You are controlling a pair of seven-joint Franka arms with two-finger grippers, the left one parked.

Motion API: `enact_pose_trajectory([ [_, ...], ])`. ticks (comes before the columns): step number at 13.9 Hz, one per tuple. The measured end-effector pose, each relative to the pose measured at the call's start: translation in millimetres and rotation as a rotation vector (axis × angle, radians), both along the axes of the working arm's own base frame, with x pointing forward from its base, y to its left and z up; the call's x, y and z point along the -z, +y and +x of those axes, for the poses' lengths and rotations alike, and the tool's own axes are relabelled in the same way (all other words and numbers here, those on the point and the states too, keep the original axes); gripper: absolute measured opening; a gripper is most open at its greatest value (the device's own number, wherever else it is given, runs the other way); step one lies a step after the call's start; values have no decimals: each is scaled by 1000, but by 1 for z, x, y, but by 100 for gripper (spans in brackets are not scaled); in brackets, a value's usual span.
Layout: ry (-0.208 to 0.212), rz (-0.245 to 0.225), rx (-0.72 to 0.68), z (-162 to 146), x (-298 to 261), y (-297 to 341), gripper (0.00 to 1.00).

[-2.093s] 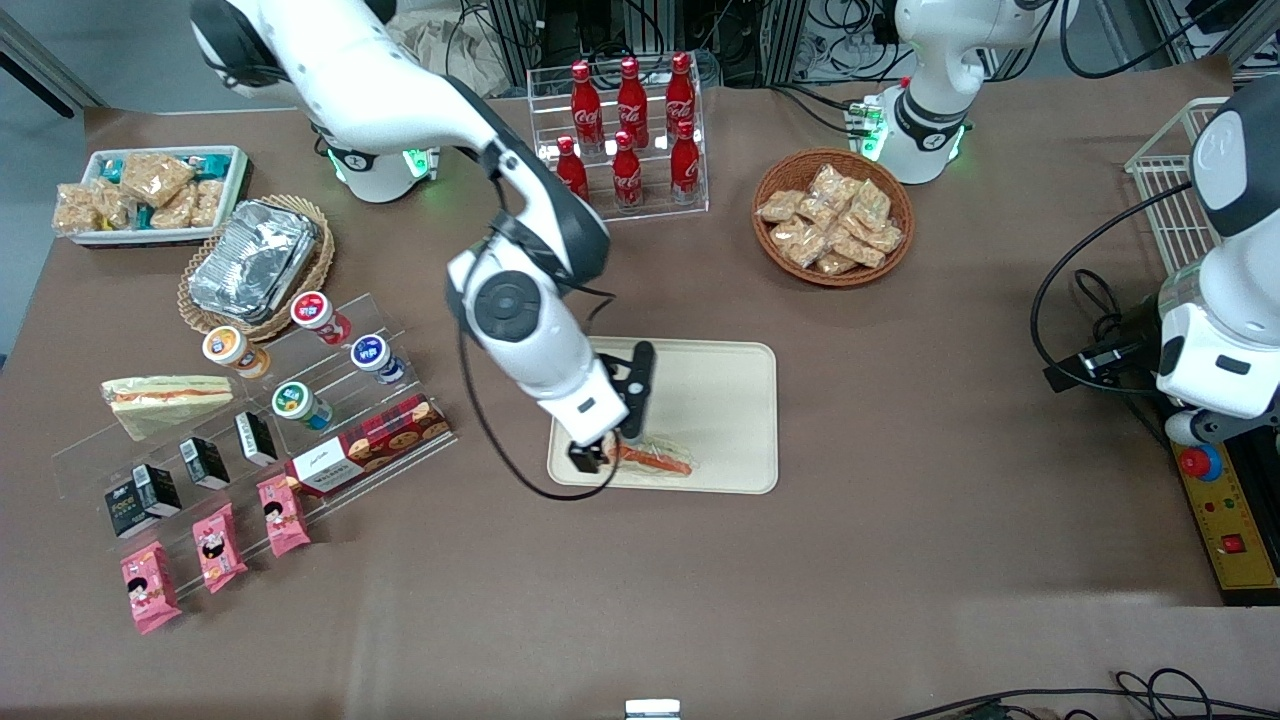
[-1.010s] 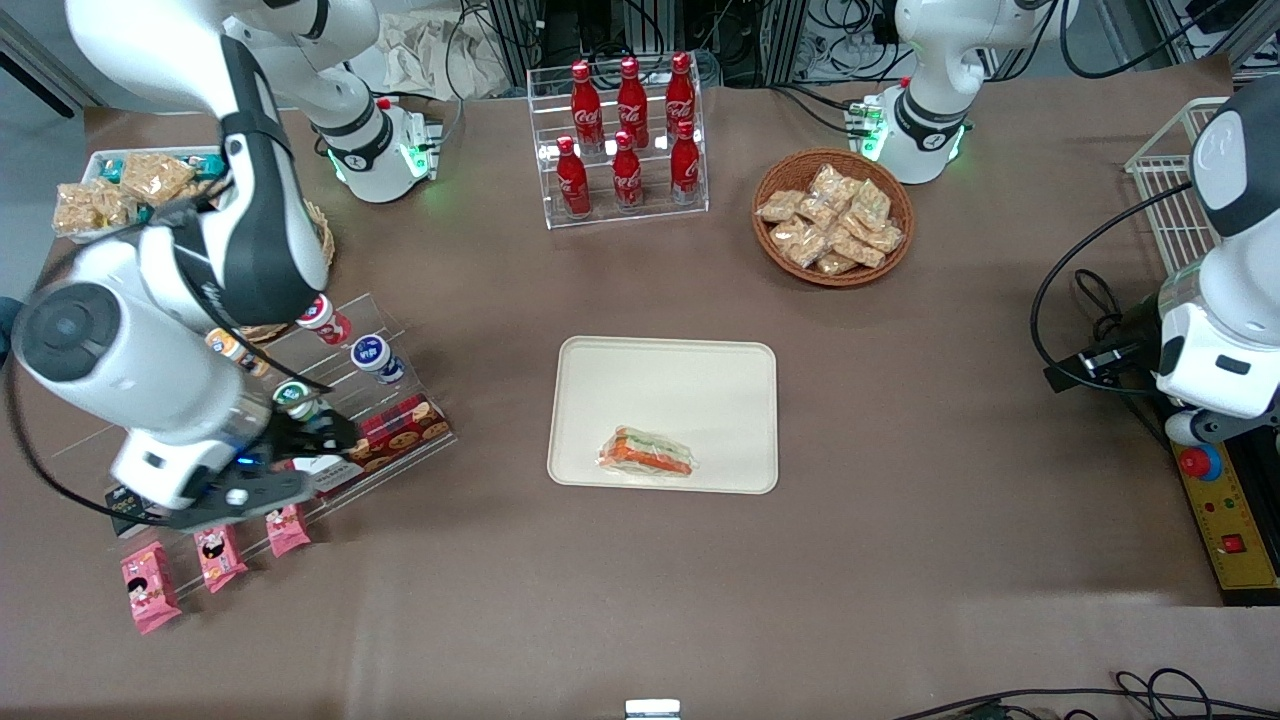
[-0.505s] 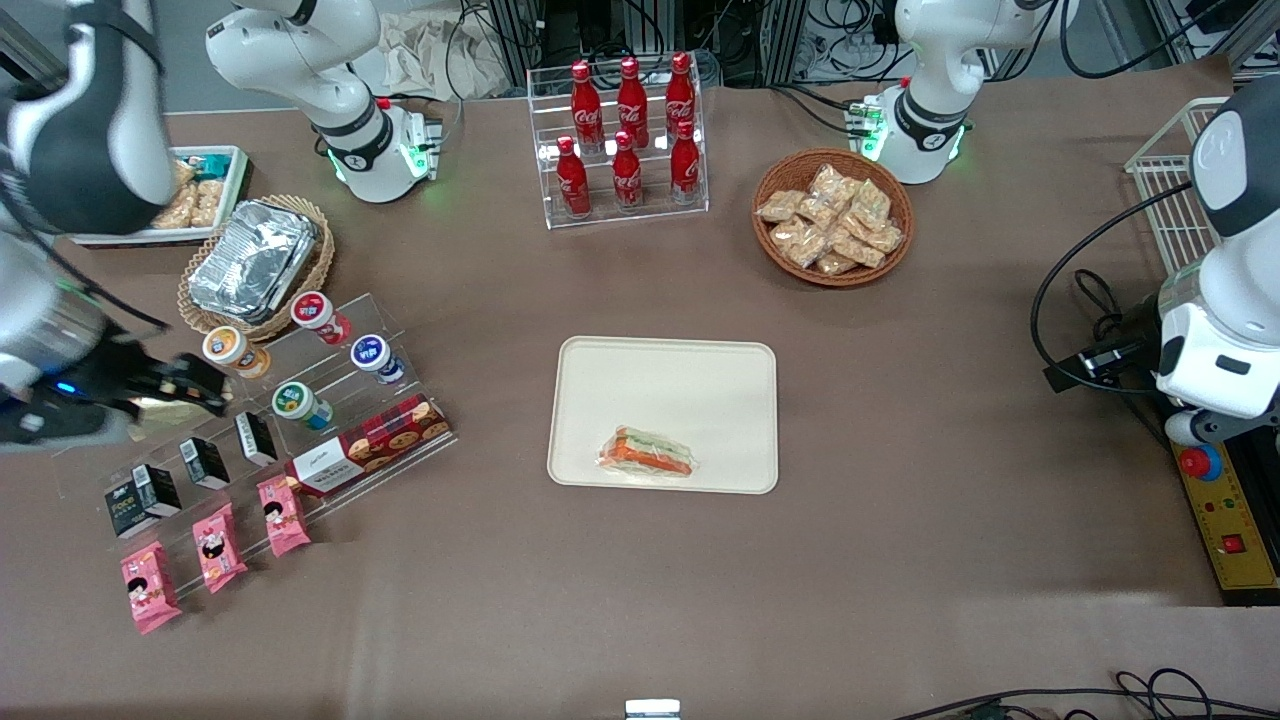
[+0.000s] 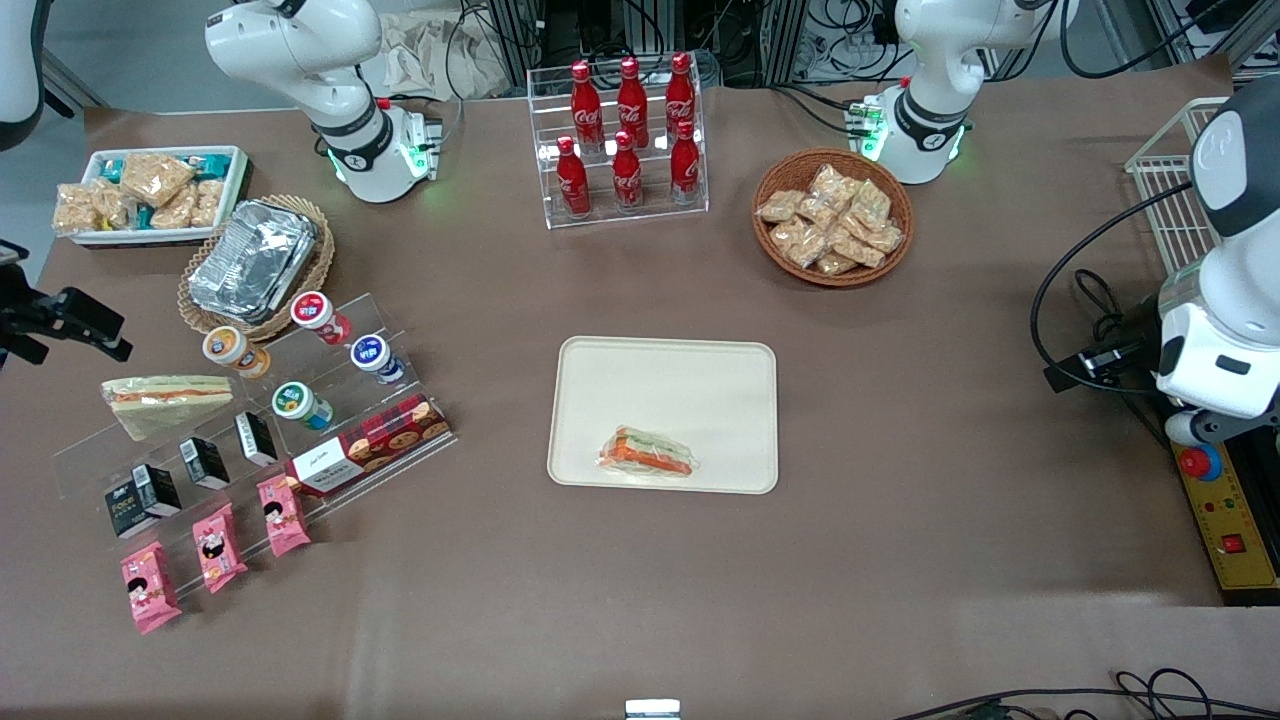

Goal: Place sandwich on tray

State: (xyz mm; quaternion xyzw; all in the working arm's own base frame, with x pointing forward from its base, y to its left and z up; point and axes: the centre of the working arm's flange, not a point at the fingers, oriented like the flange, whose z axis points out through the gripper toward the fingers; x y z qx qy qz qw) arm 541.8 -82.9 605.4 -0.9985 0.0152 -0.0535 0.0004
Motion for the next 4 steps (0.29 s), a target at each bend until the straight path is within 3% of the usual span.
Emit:
enact_pose_trajectory([
  [4,55,-7,22,-10,2,-12,100],
])
